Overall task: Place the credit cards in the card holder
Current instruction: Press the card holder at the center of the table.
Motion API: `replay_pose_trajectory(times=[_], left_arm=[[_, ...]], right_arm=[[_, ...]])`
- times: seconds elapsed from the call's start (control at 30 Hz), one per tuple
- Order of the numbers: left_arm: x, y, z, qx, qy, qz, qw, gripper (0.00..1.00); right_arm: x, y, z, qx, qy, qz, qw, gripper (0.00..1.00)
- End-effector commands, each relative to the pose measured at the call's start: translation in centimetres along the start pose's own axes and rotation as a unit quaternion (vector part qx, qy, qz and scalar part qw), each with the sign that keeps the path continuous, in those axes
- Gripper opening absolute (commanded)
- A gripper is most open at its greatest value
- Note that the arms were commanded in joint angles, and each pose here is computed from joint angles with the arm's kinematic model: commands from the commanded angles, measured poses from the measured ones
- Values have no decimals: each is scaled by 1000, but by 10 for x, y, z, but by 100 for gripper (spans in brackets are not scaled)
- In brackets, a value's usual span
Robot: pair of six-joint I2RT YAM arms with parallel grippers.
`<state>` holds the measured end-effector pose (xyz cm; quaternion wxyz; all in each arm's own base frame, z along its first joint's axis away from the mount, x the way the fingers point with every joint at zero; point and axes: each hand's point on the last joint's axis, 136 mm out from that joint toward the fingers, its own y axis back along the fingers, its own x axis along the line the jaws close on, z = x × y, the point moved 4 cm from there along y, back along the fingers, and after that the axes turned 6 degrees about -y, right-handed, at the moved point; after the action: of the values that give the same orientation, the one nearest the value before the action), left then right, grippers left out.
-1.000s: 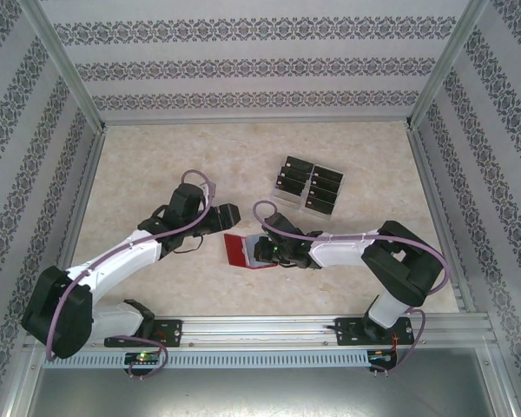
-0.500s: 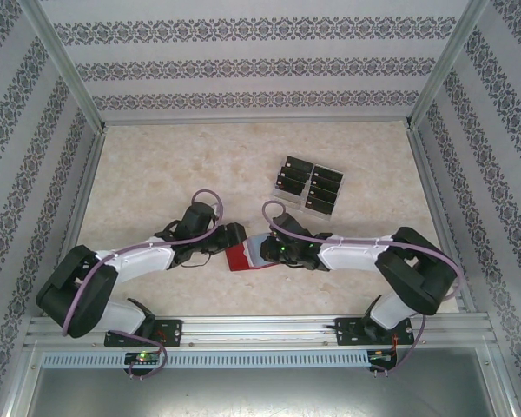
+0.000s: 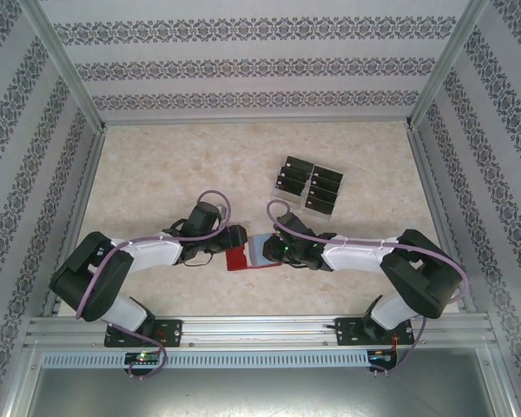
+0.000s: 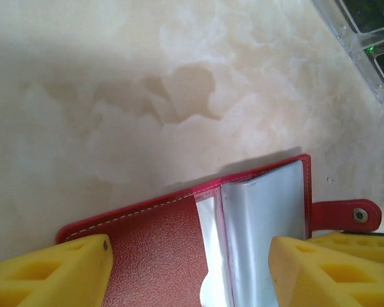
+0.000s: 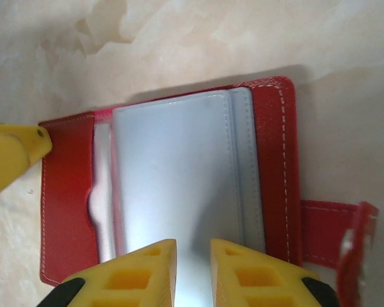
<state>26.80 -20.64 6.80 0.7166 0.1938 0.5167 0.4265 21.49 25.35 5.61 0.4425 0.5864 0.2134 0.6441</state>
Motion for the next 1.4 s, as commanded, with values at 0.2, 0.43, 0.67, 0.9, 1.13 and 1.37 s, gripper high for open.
replay_pose_trajectory(times=[0.2, 0.43, 0.67, 0.9, 1.13, 1.37], left_arm=[[6, -6, 18, -10, -31, 20, 999, 67], [10, -6, 9, -7, -16, 12, 1000, 67], [10, 2, 13, -23, -1, 13, 1000, 67], [7, 17, 24, -41, 9, 17, 999, 69], [12, 12, 19, -29, 10, 17, 999, 69], [16, 7, 14, -22, 12, 17, 1000, 69]], right_arm=[[20, -13, -2, 23, 13, 20, 999, 25], [38, -22, -4, 36, 21, 34, 999, 29], [49, -26, -5, 42, 27, 43, 998, 33], [59, -16, -3, 36, 29, 59, 997, 42], [65, 15, 9, 1, 39, 63, 997, 55], [48, 33, 21, -27, 25, 47, 998, 56]])
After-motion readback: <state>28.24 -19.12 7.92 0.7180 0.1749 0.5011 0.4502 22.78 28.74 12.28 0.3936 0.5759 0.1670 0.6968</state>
